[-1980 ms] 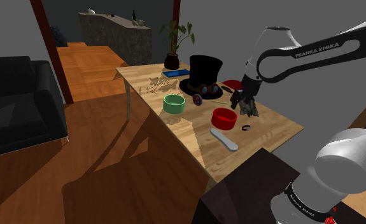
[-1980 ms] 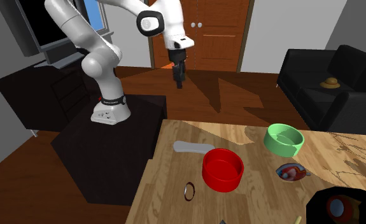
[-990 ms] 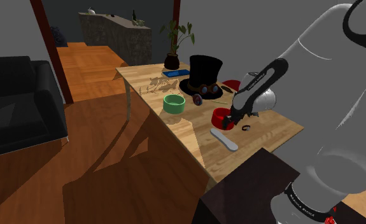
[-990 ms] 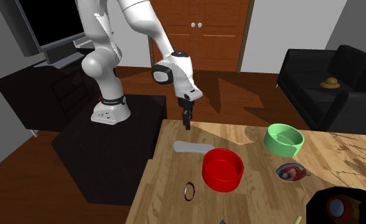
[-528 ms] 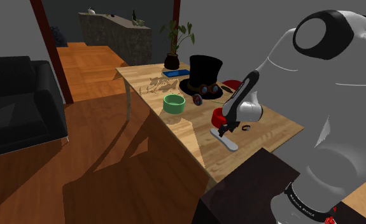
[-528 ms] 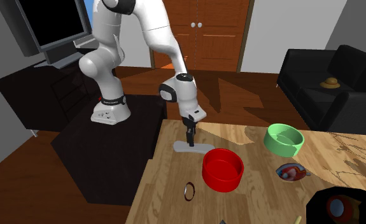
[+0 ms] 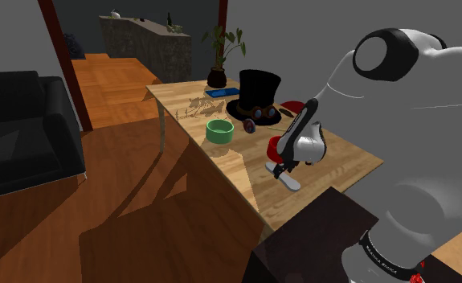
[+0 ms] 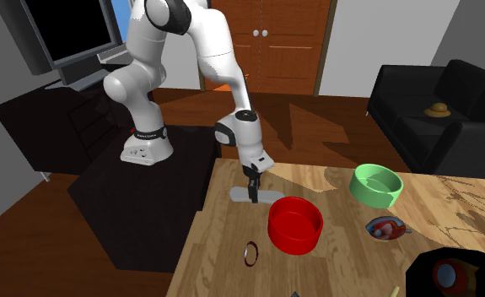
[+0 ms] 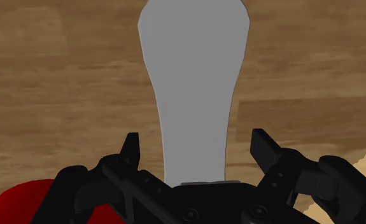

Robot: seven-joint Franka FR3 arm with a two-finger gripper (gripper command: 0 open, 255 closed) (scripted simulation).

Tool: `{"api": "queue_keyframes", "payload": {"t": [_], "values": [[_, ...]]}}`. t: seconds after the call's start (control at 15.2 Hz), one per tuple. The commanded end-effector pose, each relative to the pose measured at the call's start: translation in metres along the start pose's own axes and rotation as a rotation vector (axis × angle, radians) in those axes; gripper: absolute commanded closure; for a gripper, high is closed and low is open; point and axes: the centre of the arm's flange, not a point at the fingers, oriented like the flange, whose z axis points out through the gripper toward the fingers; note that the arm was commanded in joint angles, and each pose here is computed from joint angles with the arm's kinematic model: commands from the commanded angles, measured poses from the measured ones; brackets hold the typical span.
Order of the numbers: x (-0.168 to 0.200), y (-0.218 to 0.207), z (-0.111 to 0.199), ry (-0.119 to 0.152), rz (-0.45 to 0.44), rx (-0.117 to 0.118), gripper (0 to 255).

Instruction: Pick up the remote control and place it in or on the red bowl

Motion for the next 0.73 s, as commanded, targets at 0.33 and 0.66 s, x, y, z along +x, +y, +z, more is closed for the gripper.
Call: {"api": "queue_keyframes", "payload": {"t": [0.33, 0.66], "values": [[0.0006, -0.0002, 0.0045, 0.001, 0.000, 0.000, 0], [0.0005, -0.0002, 0.0045, 0.000, 0.000, 0.000, 255]]}}
